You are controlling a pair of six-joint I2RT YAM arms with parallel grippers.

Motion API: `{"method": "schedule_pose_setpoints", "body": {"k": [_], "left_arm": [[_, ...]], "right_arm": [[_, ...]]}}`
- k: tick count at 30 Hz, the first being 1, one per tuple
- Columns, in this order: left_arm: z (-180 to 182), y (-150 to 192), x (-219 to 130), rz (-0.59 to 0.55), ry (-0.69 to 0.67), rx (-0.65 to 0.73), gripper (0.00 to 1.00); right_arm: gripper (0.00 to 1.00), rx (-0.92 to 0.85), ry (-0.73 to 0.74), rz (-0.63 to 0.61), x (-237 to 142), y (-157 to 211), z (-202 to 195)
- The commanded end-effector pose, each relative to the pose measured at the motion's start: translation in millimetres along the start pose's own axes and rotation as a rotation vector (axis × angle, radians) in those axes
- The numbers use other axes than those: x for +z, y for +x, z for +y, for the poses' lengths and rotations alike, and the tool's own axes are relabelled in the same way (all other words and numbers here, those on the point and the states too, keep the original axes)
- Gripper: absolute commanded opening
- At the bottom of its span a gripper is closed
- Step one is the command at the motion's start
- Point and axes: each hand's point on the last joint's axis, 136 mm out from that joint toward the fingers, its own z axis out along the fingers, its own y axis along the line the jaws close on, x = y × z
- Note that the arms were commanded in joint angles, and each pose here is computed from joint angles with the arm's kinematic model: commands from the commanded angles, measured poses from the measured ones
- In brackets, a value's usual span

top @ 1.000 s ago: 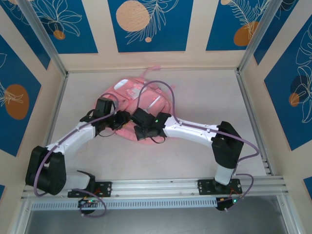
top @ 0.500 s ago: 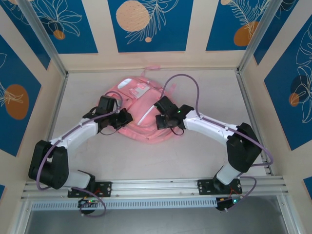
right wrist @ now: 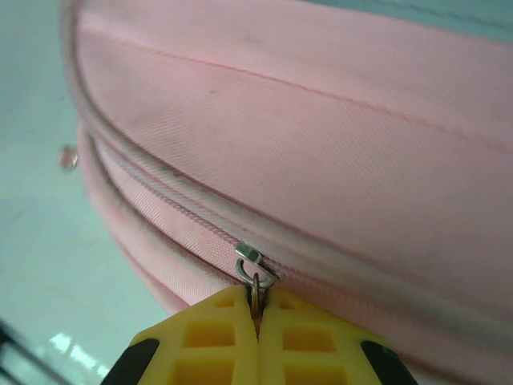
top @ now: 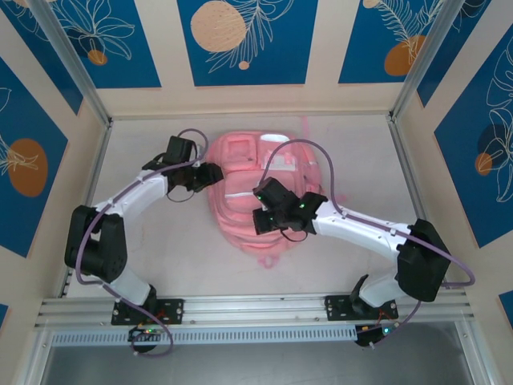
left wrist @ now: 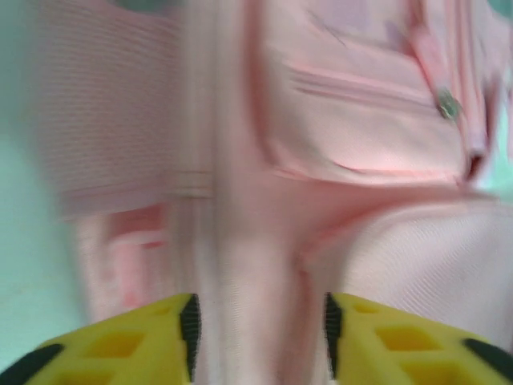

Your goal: Pack the student bag

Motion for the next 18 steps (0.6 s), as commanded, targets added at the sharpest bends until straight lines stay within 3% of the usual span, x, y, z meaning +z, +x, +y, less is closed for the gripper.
{"method": "schedule_pose_setpoints", "body": {"k": [1,6,11,14,18], "left_arm": [[16,-12,-30,-0.095,-0.081,-0.025,0.54],[33,22,-52,-0.079,-0.095,-0.093,0.63],[5,35,-54,-0.067,0.108,-0.146,0.65],[-14,34,-47,-0.043,0.206,-0.145,0.64],[-18,35,-30,0.003,0.202,-0.155,0.55]], "right_arm": [[0.00,0.020,-0.142,0.001,7,-16,41],[0.00,0.018,-0.156,-0.038,25,-52,60],[0.00,0.001,-0.185,-0.024,35,-60,71],[0.00,0.003,-0.189,-0.016,36,-59,70],[0.00,0.010,-0.190,-0.010,35,-57,68]]}}
